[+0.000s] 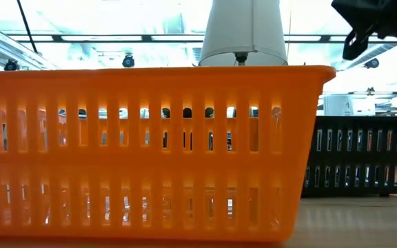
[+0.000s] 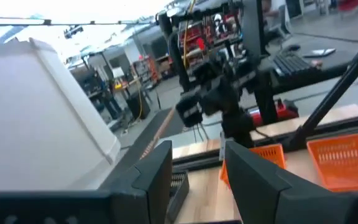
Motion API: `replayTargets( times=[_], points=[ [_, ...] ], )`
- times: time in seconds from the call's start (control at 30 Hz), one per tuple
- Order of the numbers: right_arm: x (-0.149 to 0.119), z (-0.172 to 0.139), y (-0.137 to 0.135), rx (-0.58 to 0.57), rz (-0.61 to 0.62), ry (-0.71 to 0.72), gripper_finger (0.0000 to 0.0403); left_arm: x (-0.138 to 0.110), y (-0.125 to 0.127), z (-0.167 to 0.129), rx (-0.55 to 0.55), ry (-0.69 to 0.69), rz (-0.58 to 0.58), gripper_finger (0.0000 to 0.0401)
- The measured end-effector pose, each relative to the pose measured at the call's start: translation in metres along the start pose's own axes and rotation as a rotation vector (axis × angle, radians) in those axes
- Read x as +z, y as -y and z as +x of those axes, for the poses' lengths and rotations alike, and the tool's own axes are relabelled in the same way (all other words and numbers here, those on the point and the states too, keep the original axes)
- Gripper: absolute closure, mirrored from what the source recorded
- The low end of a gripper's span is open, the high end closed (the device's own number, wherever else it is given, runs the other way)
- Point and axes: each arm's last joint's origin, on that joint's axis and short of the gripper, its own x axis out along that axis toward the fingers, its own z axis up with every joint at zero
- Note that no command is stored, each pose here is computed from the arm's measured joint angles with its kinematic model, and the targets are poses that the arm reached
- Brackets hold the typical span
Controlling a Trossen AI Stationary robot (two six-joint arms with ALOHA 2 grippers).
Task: Stack baskets by color
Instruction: Stack the middle black bin into the top black bin
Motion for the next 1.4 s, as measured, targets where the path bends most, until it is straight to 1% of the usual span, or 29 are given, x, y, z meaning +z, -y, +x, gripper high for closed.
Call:
replayTargets(
  times=[0.17, 0.27, 0.4, 0.57, 0.67, 0.8, 0.87, 0.93, 1.07, 1.17, 1.3, 1.37, 1.4],
  points=[
    [0.01, 0.011, -0.004, -0.001, 0.016, -0.04, 0.0394, -0.013, 0.004, -0.003, -0.015, -0.03, -0.069, 0.0269],
    [0.012, 0.02, -0.006, -0.019, 0.037, -0.126, 0.0394, -0.018, 0.006, -0.004, -0.023, -0.044, -0.109, 0.0269],
    [0.007, 0.04, -0.007, -0.094, 0.039, -0.369, 0.0394, -0.023, 0.01, -0.007, -0.036, -0.059, -0.163, 0.0269],
    [0.015, 0.056, -0.008, -0.276, 0.018, -0.648, 0.0394, -0.029, 0.014, -0.01, -0.049, -0.071, -0.163, 0.0269],
    [0.019, 0.062, -0.009, -0.335, -0.019, -0.798, 0.0394, -0.03, 0.014, -0.01, -0.049, -0.073, -0.162, 0.0269],
    [0.019, 0.071, -0.01, -0.361, -0.069, -0.911, 0.0387, -0.029, 0.013, -0.01, -0.047, -0.068, -0.141, 0.0269],
    [0.017, 0.077, -0.011, -0.341, -0.098, -0.968, 0.0372, -0.029, 0.013, -0.01, -0.045, -0.065, -0.11, 0.0269],
    [0.013, 0.081, -0.012, -0.317, -0.129, -1.032, 0.0348, -0.029, 0.013, -0.01, -0.036, -0.068, -0.072, 0.0269],
    [0.006, 0.088, -0.011, -0.248, -0.294, -1.168, 0.0292, -0.029, 0.011, -0.01, -0.004, -0.079, 0.009, 0.0269],
    [-0.006, 0.087, -0.008, -0.167, -0.461, -1.31, 0.0259, -0.029, 0.011, -0.01, 0.005, -0.083, 0.053, 0.0269],
    [-0.02, 0.093, -0.005, 0.007, -0.733, -1.417, 0.0231, -0.03, 0.01, -0.01, 0.021, -0.09, 0.08, 0.0269],
    [-0.028, 0.096, -0.004, 0.097, -0.848, -1.462, 0.0225, -0.03, 0.01, -0.01, 0.022, -0.09, 0.083, 0.0269],
    [-0.033, 0.098, -0.003, 0.123, -0.901, -1.485, 0.0224, -0.03, 0.01, -0.01, 0.023, -0.091, 0.088, 0.0269]
  ],
)
